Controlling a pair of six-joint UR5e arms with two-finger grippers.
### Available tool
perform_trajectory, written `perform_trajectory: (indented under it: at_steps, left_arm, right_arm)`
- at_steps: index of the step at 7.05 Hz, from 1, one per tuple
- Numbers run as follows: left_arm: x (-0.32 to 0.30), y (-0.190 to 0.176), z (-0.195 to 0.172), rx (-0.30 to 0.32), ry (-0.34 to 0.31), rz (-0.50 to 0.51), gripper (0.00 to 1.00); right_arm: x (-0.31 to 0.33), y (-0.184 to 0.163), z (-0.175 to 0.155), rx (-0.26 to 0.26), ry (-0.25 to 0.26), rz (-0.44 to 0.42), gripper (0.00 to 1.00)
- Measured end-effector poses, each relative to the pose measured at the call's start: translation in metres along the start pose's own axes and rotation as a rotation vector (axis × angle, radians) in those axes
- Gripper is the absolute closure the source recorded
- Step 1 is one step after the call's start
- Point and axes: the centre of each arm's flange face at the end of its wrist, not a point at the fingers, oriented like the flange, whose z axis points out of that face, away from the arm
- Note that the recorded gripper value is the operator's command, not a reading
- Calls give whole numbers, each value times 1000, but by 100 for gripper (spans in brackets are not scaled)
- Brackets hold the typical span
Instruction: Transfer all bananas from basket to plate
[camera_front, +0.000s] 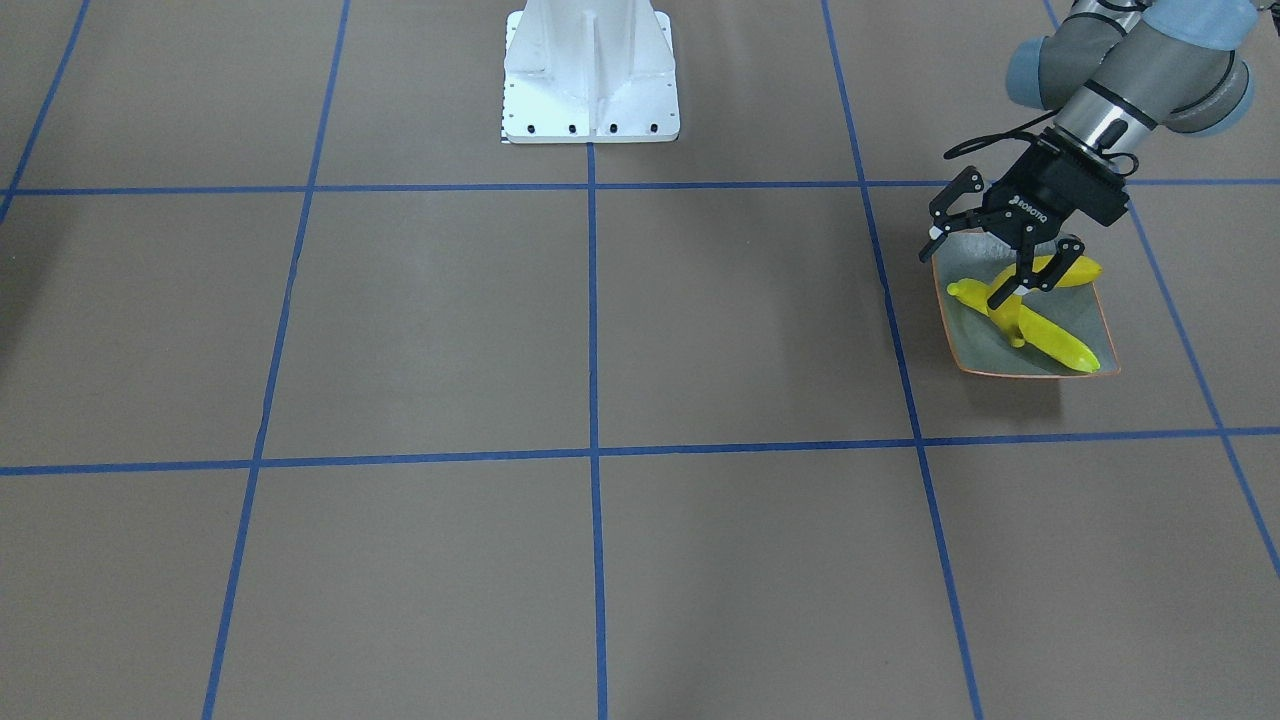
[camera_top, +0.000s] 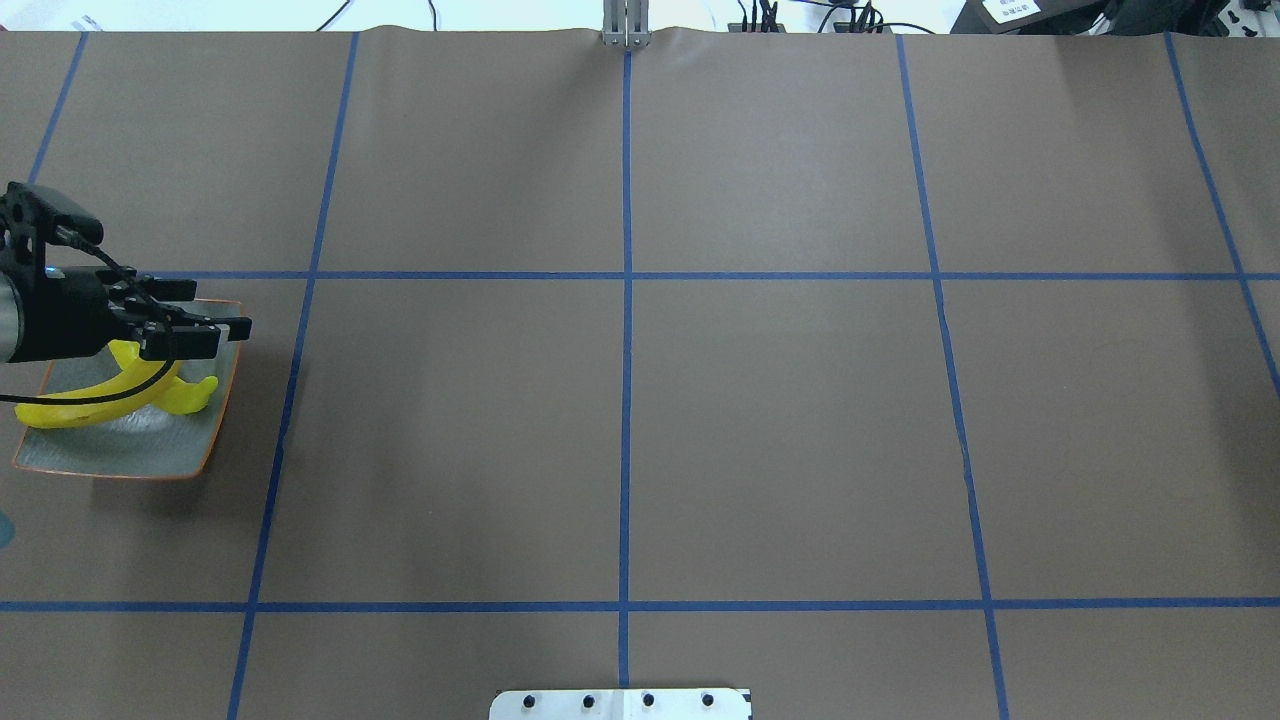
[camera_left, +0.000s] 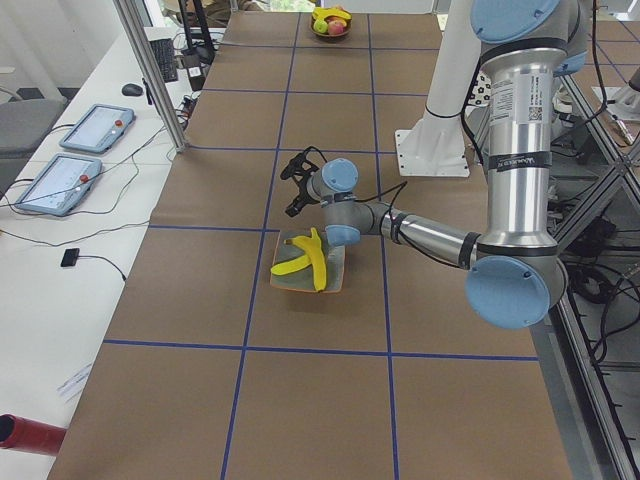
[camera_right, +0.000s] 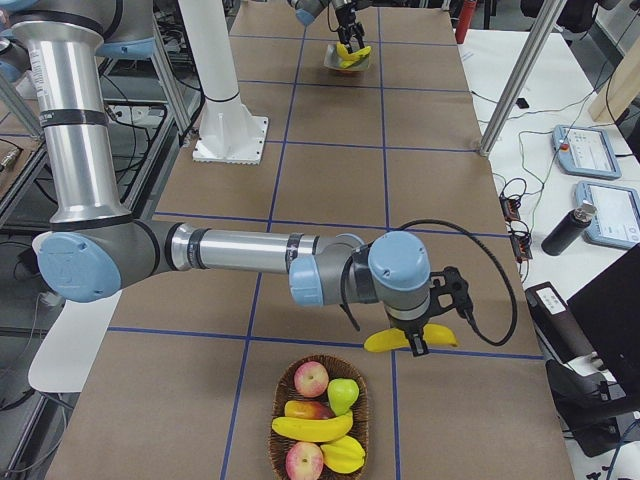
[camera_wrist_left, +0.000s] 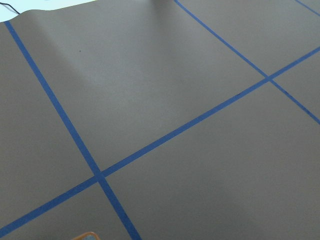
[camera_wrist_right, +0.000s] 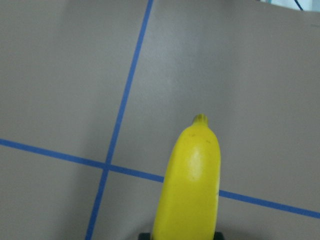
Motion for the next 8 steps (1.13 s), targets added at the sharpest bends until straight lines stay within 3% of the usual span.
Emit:
perform_trajectory:
  at_steps: [2,3,5,8]
  left_arm:
    - [20,-26,10,33,37,-145,1]
    - [39,-49,17,59,78,-270,1]
    - [83,-98,25,98,181,-504,1]
    - [156,-175,28,145,353,-733,1]
  right_arm:
    - [-86,-66,4,1,-85,47,100]
    - [-145,-96,11,-6,-119,80,100]
    - [-258,-154,13,-11,-180,145,100]
    - [-403,-209,15,-5,-282,207,100]
